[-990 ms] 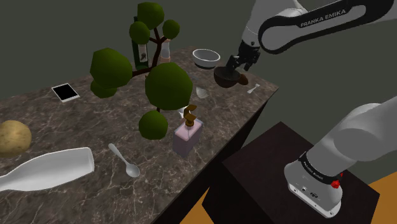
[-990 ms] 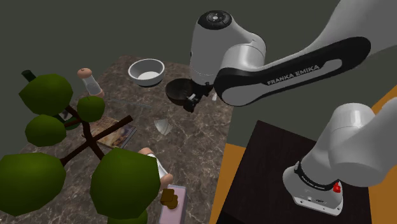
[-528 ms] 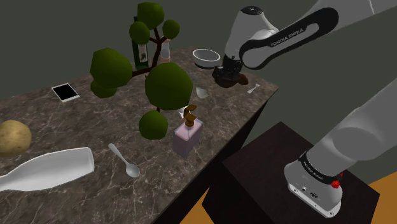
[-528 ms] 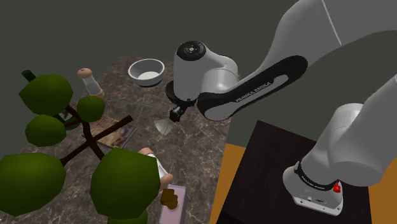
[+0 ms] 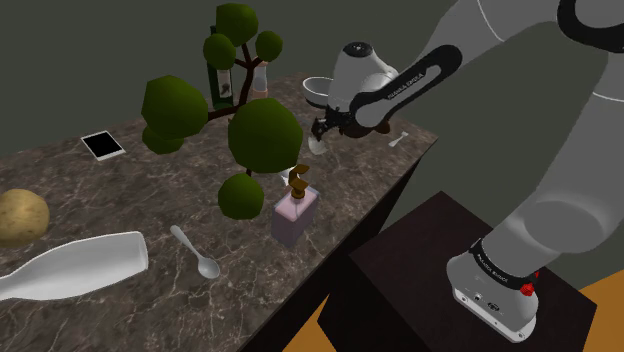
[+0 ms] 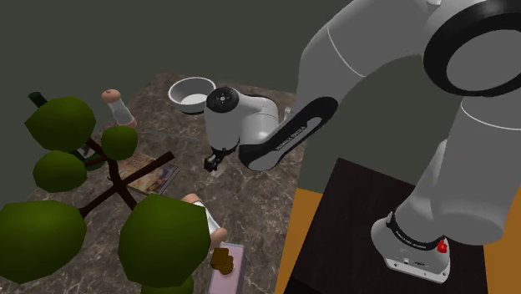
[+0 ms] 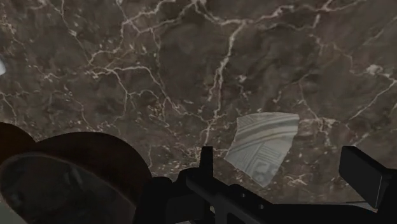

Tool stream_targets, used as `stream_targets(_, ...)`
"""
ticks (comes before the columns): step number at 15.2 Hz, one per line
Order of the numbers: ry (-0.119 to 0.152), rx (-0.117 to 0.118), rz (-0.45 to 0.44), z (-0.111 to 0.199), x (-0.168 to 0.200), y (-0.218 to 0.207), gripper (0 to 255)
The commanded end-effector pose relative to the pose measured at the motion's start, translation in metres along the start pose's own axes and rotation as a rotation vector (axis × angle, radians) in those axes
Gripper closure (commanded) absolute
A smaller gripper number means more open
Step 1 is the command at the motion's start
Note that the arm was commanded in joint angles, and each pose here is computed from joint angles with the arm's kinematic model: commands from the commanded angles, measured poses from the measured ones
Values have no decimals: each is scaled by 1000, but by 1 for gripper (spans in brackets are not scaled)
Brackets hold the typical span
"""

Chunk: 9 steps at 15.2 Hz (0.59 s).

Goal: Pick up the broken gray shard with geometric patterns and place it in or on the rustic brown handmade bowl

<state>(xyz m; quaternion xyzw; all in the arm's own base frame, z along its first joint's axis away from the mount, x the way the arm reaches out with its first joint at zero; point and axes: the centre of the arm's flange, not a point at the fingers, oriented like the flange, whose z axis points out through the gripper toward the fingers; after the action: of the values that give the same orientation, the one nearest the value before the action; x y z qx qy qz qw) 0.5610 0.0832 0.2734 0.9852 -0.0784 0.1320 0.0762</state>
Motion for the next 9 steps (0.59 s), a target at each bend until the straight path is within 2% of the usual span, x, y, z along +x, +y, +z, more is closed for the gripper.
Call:
stream_targets(1,8,-2,2,25,11,-7,0)
stream_targets(4,19,-5,5,58,26,-21,0)
stream_targets(9,19,-5,5,84,26,-21,0)
